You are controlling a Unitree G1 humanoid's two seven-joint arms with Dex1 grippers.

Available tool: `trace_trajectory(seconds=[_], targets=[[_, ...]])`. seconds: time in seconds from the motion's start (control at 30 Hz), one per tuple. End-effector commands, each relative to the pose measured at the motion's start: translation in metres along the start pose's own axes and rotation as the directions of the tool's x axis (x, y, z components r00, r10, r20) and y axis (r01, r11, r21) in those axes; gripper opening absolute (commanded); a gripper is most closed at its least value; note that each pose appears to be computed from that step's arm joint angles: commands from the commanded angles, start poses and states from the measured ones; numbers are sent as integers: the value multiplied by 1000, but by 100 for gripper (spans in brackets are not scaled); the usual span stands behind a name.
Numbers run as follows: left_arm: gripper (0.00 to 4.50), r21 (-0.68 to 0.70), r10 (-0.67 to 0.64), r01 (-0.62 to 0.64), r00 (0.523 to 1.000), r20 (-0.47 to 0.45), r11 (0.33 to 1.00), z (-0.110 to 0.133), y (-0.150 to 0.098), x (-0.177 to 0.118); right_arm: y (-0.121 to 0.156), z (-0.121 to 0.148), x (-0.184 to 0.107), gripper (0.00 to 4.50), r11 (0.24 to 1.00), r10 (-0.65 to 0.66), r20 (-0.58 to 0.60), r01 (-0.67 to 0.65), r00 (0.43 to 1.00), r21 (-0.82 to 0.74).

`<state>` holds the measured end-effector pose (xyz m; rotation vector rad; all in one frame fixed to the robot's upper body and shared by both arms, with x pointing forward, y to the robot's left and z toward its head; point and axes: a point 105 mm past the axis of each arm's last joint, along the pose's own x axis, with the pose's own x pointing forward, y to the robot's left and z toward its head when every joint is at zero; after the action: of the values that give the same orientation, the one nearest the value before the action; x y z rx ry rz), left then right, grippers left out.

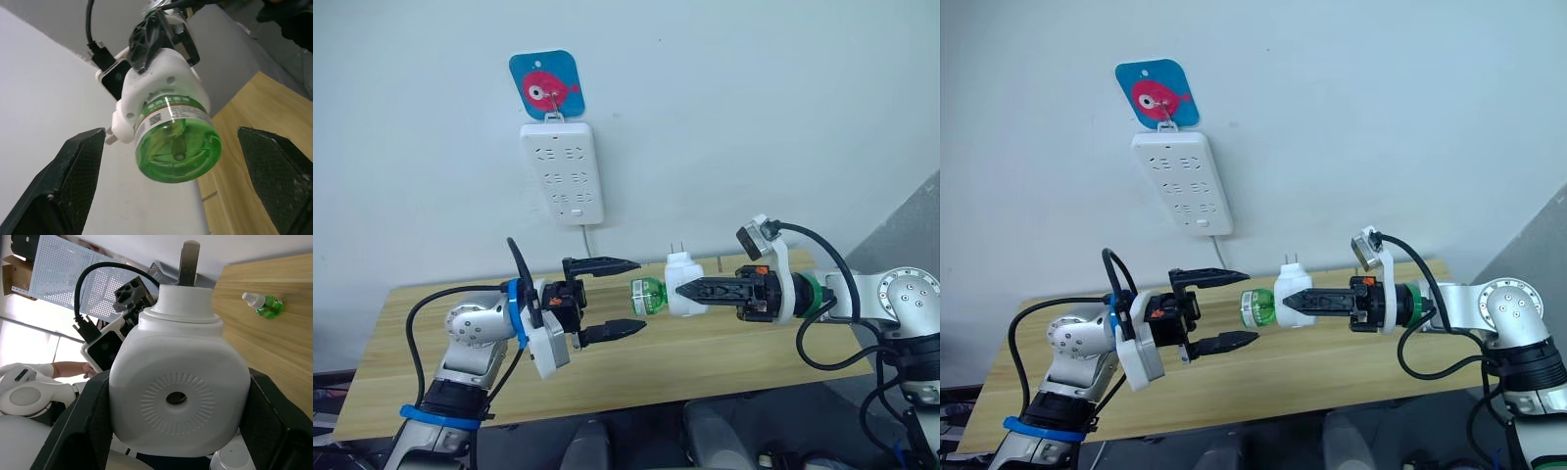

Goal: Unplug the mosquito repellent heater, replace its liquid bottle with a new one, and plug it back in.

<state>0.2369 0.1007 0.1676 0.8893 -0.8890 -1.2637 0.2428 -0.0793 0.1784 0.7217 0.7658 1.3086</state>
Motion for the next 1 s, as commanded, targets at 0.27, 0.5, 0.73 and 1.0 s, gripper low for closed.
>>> trace_trajectory(seconds=[0.27, 0.5, 0.73, 1.0], targets=[[363, 51, 24, -25, 999, 26, 998, 3, 15, 14, 11, 9, -1, 304, 999, 40, 31, -38, 999, -34], [224, 42, 20, -21, 999, 26, 999, 4, 21, 15, 11, 9, 0, 304, 999, 40, 33, -39, 999, -35], [224, -393, -23, 6, 999, -41, 920, 0, 28, 7, 11, 9, -2, 304, 999, 34, 41, -32, 999, -35], [224, -962, -269, -98, 948, -168, 256, -16, 27, -17, 11, 9, -2, 304, 999, 37, 37, -36, 999, -36]])
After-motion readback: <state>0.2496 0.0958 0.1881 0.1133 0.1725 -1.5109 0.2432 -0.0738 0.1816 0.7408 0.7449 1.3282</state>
